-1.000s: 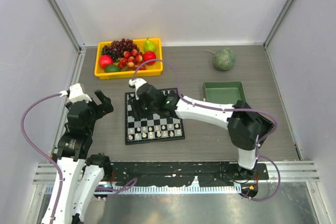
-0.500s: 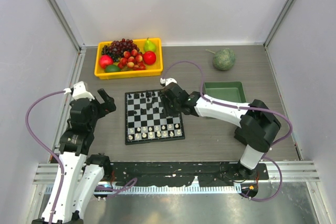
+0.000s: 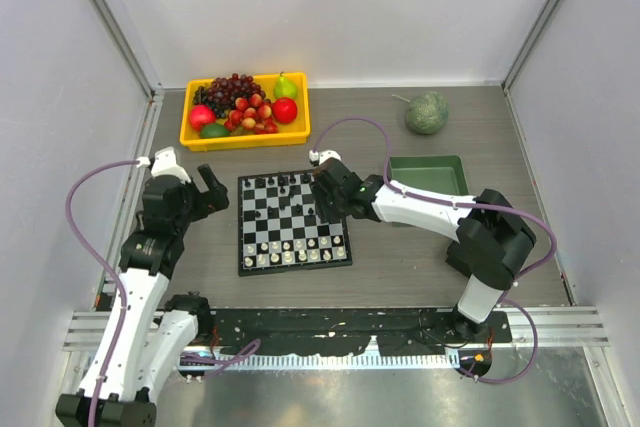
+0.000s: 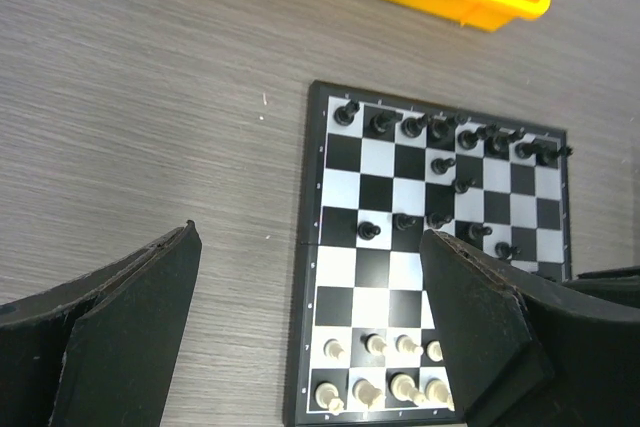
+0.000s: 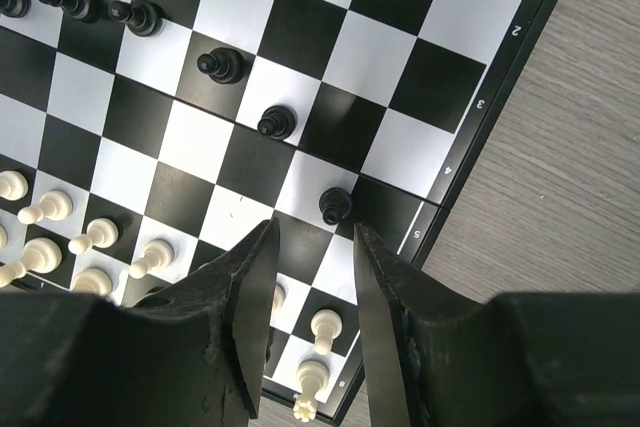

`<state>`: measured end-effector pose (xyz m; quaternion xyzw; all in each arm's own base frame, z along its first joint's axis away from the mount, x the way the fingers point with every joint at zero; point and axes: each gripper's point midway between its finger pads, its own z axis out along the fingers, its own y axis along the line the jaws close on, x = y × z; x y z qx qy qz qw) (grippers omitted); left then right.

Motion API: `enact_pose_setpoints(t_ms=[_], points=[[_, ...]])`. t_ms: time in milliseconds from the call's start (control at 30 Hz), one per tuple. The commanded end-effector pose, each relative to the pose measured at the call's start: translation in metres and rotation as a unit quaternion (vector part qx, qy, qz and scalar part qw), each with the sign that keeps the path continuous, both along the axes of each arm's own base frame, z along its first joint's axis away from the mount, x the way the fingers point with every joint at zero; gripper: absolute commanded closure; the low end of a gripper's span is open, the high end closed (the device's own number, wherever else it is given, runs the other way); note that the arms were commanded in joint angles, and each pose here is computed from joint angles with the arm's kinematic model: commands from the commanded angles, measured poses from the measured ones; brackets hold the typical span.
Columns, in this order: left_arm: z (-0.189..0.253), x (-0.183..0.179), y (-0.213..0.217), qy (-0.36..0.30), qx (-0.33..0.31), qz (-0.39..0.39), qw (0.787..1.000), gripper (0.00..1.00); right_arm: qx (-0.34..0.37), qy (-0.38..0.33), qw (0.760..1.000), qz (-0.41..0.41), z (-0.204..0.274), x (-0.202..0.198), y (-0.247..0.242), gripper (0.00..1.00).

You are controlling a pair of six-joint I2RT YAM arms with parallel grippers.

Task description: Set up the chess pieces on the board

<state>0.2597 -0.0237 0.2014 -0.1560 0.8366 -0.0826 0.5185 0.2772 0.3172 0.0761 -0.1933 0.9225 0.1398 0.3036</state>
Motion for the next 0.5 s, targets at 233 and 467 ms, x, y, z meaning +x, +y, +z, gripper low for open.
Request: enact_pose_setpoints(t_ms=[233,467], points=[[0.005,0.019,-0.009,0.028,0.012,-0.034,0.999,0.01,0.061,-0.077,0.994,-0.038,0.080,0.045,-0.010,0.59],[0.053,0.032,-0.006,0.023,0.011,-0.020,0.999,0.01,0.123,-0.132,0.981,-0.067,0.161,0.097,-0.014,0.40]])
